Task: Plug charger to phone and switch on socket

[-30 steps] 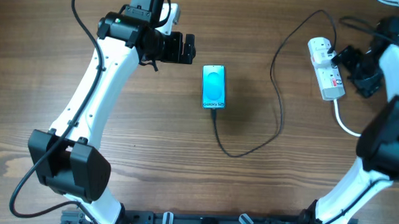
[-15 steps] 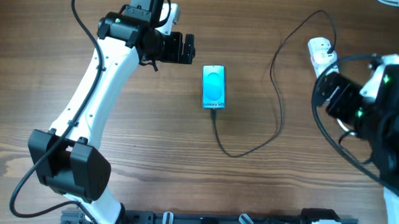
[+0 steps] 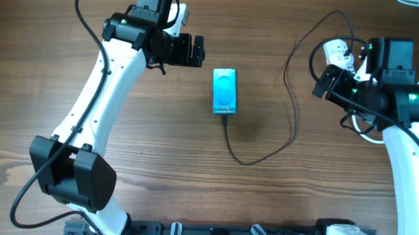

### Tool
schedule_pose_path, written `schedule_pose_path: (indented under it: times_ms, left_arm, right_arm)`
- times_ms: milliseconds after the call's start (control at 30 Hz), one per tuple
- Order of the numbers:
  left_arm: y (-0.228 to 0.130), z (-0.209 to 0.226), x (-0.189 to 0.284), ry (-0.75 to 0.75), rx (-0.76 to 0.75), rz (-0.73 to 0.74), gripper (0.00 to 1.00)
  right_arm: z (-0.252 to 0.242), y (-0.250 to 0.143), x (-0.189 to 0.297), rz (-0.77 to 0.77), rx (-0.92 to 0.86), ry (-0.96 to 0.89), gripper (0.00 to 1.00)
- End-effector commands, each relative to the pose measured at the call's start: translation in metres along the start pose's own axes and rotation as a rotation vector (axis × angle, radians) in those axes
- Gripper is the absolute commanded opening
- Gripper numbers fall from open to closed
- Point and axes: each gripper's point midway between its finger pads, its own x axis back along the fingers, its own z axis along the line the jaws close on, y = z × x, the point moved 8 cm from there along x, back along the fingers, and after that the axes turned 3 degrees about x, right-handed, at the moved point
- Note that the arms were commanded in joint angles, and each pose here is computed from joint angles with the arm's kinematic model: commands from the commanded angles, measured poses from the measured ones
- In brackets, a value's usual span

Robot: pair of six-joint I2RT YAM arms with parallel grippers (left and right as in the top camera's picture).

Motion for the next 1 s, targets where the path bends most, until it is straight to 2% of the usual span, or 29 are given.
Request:
schedule_pose_path:
  times_ms: [0, 67, 100, 233, 333, 433, 767, 867, 967]
  left_arm:
    - [-0.001, 0.002, -0.004, 0.005, 0.001, 0.008, 1.00]
    - [0.000, 0.001, -0.004, 0.004, 0.001, 0.007, 1.00]
    - [-0.001, 0.002, -0.004, 0.005, 0.001, 0.008, 1.00]
    - [-0.001, 0.002, -0.004, 0.005, 0.001, 0.008, 1.00]
    - [-0.001, 0.002, -0.004, 0.005, 0.001, 0.008, 1.00]
    - [-0.001, 0.002, -0.004, 0.005, 0.001, 0.008, 1.00]
    - [0.000, 0.001, -0.004, 0.004, 0.001, 0.007, 1.00]
    - [0.000, 0.001, -0.004, 0.004, 0.001, 0.007, 1.00]
    - [0.000, 0.001, -0.004, 0.004, 0.001, 0.007, 1.00]
  right_arm:
    - [0.008, 0.005, 0.005, -0.132, 0.089, 0.091, 1.00]
    - [0.012, -0.004, 0.008, -0.260, 0.167, 0.209, 1.00]
    - [0.007, -0.020, 0.007, -0.350, 0.191, 0.248, 1.00]
    - [-0.013, -0.071, 0.003, -0.662, 0.250, 0.325, 1.00]
    - [-0.028, -0.105, 0.003, -0.842, 0.312, 0.341, 1.00]
    - [-0.027, -0.116, 0.004, -0.931, 0.430, 0.364, 1.00]
    - [-0.040, -0.141, -0.029, -1.180, 0.408, 0.403, 1.00]
    - [-0.044, -0.138, -0.026, -1.212, 0.378, 0.358, 1.00]
    - [-0.045, -0.142, -0.035, -1.150, 0.377, 0.346, 1.00]
